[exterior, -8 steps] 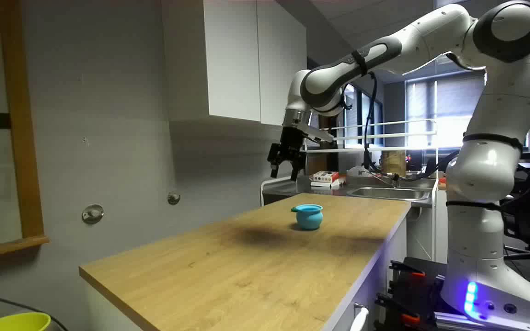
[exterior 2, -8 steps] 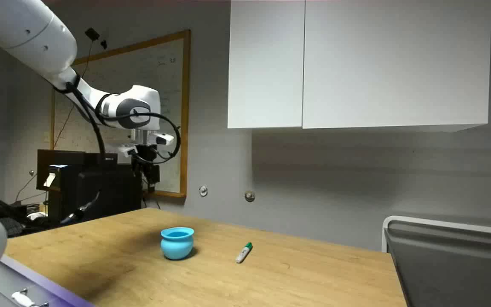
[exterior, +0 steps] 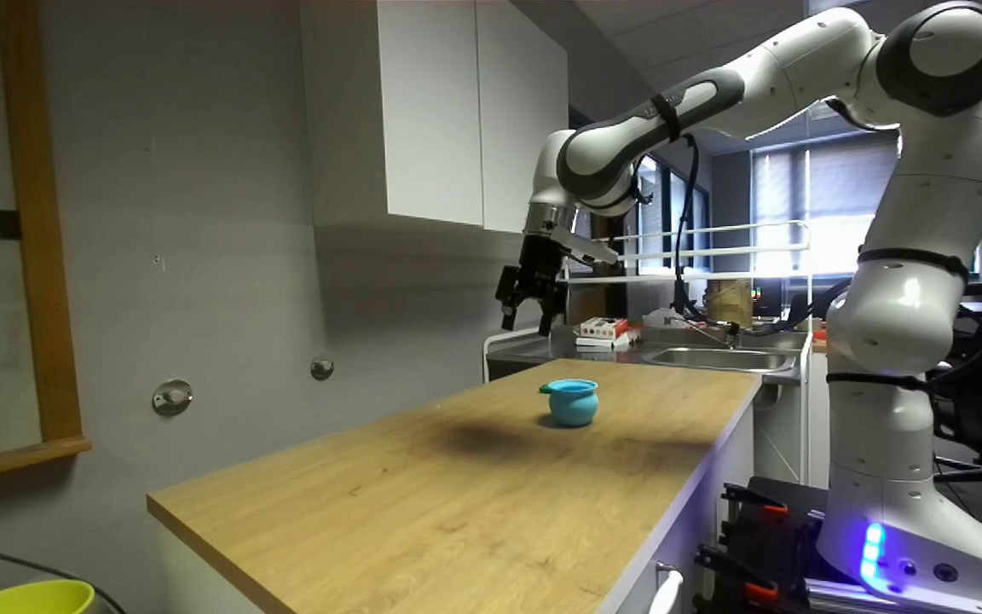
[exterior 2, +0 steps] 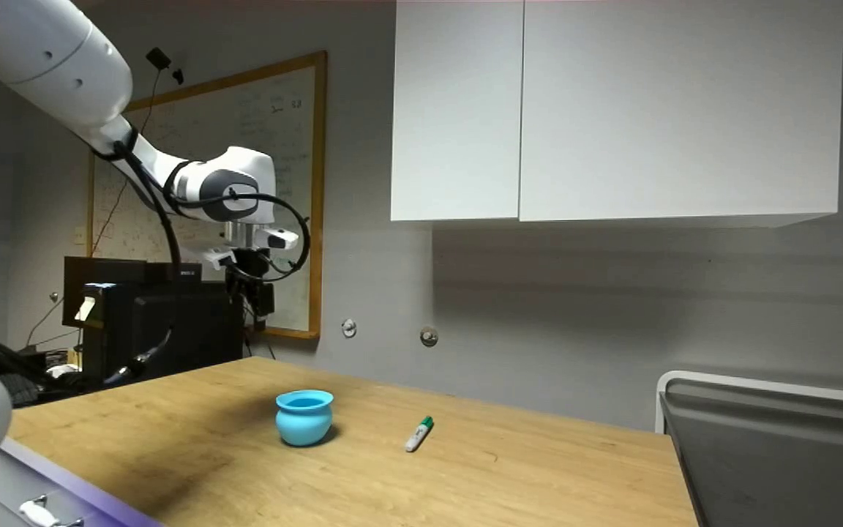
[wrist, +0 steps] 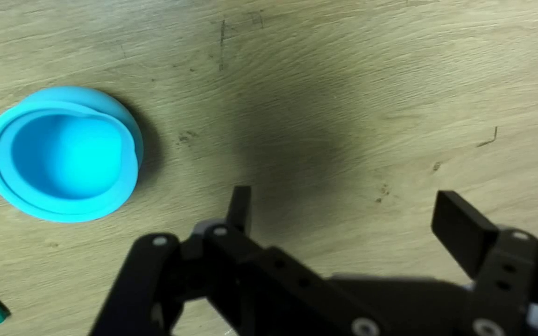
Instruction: Pick up the marker and place it in the cup
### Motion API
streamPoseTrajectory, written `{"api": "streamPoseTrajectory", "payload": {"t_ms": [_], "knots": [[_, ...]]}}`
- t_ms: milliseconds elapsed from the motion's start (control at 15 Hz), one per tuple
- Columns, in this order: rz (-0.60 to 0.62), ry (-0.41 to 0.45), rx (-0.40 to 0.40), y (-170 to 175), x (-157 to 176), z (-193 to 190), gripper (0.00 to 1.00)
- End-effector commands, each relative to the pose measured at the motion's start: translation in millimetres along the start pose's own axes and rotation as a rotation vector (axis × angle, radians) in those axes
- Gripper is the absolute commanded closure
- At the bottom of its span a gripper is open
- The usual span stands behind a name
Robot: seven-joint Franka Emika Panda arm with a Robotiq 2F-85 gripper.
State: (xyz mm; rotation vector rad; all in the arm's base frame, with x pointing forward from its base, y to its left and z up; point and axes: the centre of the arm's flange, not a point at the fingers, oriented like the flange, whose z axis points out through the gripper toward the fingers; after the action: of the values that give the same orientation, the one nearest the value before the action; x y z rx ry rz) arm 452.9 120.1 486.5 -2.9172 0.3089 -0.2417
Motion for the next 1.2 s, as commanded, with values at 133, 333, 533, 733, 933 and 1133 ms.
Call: {"api": "streamPoseTrajectory", "payload": {"t_ms": [133,333,533,733,933,1133], "knots": [[0.000,0.000,0.000,0.0,0.0,0.0,0.00],[0.000,0.000,0.000,0.0,0.0,0.0,0.00],[0.000,0.000,0.000,0.0,0.0,0.0,0.00],[0.000,0.000,0.000,0.0,0.0,0.0,0.00],[0.000,0.000,0.000,0.0,0.0,0.0,0.00],[-0.004,0.008,-0.030,13.6,11.4,0.8,0.00]]}}
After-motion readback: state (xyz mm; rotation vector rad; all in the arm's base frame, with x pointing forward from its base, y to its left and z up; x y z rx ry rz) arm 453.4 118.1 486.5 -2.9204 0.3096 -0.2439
